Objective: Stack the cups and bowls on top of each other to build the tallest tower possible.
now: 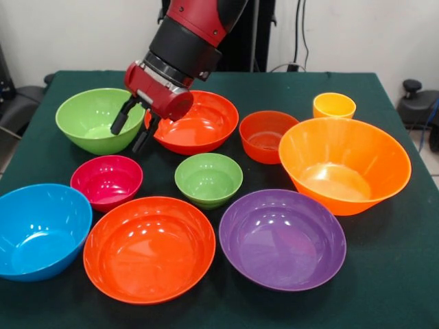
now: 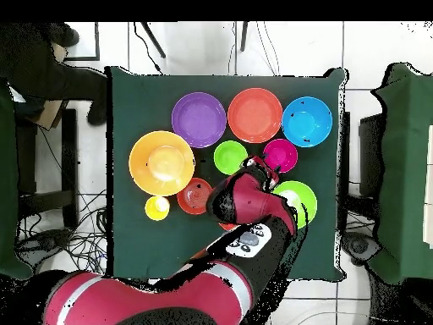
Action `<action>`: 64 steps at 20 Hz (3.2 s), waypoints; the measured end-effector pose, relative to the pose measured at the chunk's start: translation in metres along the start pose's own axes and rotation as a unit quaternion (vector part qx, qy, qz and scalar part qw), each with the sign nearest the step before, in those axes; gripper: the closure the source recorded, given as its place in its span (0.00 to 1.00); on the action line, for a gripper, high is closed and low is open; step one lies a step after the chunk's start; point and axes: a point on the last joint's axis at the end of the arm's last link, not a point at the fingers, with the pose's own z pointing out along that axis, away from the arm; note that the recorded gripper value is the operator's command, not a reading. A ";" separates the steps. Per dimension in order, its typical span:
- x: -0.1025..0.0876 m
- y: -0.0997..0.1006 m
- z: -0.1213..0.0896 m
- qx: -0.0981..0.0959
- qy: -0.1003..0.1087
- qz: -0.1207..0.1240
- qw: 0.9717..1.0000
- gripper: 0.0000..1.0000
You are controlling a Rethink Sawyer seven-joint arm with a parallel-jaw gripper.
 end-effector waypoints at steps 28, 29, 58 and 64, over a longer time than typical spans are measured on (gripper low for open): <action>-0.003 -0.039 0.006 -0.013 -0.015 0.020 1.000 0.00; -0.003 -0.037 0.005 -0.015 -0.014 0.022 1.000 0.00; 0.015 -0.009 -0.021 -0.036 -0.009 0.008 0.999 0.00; 0.027 -0.006 -0.027 -0.037 -0.003 0.000 0.999 0.00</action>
